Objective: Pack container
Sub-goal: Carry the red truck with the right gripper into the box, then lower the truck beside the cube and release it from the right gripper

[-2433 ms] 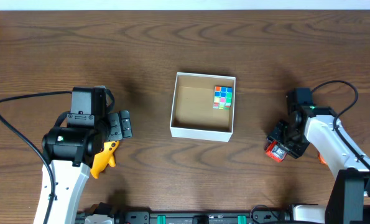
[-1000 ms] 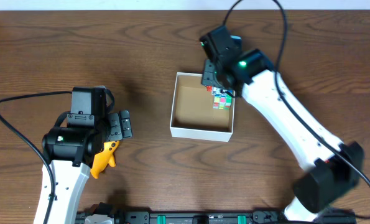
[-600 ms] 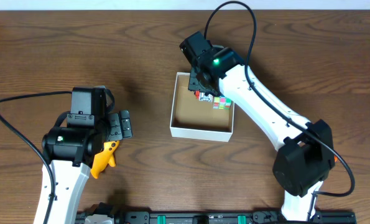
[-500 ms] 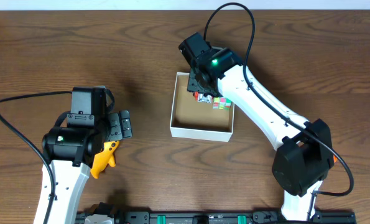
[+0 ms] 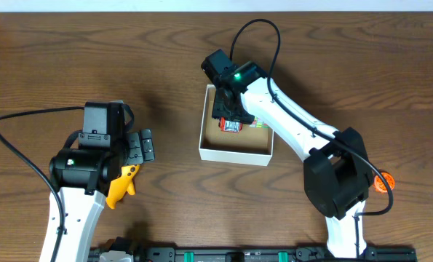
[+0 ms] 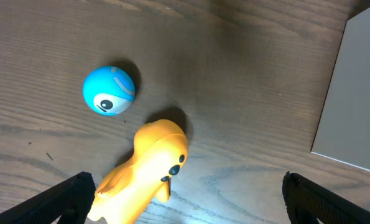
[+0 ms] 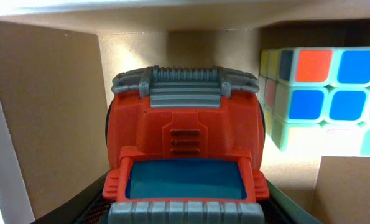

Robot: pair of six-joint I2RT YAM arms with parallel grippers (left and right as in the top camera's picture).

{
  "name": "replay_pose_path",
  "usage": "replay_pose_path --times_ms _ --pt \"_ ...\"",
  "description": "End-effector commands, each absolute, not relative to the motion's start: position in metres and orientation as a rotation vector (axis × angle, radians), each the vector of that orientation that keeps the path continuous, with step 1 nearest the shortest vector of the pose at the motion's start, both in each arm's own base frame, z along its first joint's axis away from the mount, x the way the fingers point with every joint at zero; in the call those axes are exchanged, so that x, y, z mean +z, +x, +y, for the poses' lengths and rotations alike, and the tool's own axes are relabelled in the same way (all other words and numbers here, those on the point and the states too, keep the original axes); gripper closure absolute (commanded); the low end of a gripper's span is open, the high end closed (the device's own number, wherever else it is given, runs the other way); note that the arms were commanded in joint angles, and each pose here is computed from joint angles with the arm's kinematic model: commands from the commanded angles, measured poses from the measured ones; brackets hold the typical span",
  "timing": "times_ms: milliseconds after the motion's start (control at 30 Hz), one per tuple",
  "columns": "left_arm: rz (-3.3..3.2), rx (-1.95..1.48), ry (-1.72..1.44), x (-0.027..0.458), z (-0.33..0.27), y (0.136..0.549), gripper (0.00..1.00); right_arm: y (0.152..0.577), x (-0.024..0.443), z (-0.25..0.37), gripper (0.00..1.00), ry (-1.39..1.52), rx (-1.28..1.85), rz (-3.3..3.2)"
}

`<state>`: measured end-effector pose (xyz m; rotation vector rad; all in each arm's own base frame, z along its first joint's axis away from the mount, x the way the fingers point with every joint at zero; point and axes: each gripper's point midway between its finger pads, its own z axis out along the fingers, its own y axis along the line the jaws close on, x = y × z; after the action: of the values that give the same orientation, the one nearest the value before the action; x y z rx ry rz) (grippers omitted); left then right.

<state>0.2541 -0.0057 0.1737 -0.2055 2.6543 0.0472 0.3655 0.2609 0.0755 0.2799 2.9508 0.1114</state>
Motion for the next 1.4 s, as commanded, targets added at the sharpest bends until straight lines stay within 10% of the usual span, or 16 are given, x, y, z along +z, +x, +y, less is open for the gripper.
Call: replay_pose_path --times_ms 0,267,1000,1367 --pt "2.635 0.047 -0.203 0.181 -0.005 0.257 0.02 0.367 0.069 0.266 0.99 0.293 0.105 2.958" --pt "2.636 0.047 -0.203 0.181 -0.005 0.257 0.02 0.37 0.047 0.266 0.95 0.301 0.073 2.979" --pt "2.643 0.05 -0.203 0.18 -0.005 0.255 0.02 0.382 0.048 0.261 0.12 0.261 0.076 2.951" --pt "2.647 0.051 -0.203 0.18 -0.005 0.255 0.02 0.393 0.083 0.257 0.16 0.148 0.057 2.868"
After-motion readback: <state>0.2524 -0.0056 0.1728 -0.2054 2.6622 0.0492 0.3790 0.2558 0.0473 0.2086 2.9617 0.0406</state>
